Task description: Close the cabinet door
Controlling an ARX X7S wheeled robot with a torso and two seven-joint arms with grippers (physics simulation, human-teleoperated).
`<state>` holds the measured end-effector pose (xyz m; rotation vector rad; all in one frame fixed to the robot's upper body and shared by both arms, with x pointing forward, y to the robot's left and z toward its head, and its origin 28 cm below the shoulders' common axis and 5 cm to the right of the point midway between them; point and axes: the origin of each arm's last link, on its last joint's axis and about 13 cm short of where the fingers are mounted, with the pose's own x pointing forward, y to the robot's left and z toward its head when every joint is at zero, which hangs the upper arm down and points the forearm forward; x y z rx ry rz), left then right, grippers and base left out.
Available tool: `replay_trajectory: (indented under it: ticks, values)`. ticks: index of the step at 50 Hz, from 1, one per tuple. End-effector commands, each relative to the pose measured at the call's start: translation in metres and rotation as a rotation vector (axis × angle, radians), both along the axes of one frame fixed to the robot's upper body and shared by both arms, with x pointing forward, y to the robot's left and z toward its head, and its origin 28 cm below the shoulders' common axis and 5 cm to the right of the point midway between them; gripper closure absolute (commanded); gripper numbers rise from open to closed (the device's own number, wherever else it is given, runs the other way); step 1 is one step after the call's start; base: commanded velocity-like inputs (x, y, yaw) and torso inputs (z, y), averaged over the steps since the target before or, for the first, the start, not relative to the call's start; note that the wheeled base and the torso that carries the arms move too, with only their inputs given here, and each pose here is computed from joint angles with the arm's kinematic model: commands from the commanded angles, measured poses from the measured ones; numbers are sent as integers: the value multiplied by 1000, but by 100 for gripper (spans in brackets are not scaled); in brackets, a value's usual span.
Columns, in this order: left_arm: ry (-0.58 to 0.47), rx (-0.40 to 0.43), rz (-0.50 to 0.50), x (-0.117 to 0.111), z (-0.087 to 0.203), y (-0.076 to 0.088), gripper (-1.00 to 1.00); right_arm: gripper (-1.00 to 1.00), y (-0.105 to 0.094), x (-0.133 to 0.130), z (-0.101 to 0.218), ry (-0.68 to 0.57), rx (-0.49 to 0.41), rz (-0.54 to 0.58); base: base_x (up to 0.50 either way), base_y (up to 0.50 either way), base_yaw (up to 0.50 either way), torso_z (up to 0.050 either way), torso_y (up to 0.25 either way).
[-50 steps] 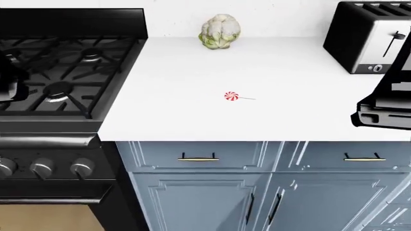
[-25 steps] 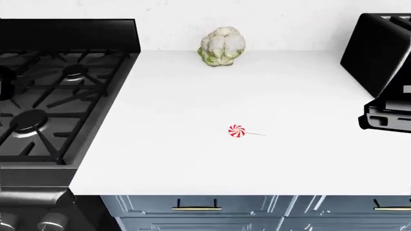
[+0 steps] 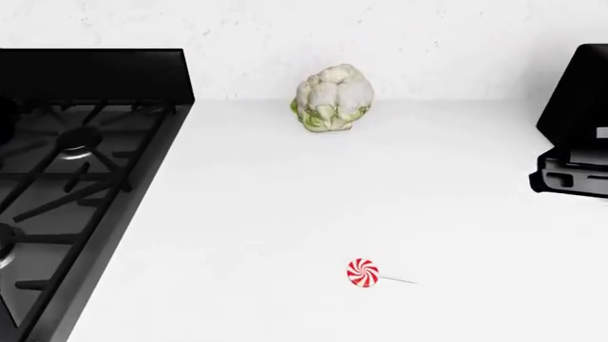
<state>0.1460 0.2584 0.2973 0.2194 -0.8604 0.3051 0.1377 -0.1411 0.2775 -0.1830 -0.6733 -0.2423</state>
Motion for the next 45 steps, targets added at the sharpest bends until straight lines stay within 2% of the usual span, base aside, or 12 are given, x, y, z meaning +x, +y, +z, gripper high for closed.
replay_trajectory:
  ticks: [1,12,20,24,28,32,45]
  values:
    - [4,0,1,0,-2,0,-100,-100,0,1,-2,13,7,-5,0,0,0,0,0]
    - [10,0,2,1,-4,1,-100,-100,0,4,-5,50,-10,-33,0,0,0,0,1]
    - [11,1,4,1,-5,2,-100,-100,-2,2,-1,67,10,-128,0,0,0,0,0]
    - [10,0,5,1,-4,2,-100,-100,-5,1,5,20,29,-190,0,0,0,0,0]
    - [10,2,5,1,-4,2,-100,-100,-7,0,13,-53,3,-135,0,0,0,0,0]
    - [9,2,7,0,-3,3,-100,-100,-13,0,26,-75,-48,-177,0,0,0,0,0]
    - [6,8,6,-1,1,1,-100,-100,-26,6,62,-68,-4,-120,0,0,0,0,0]
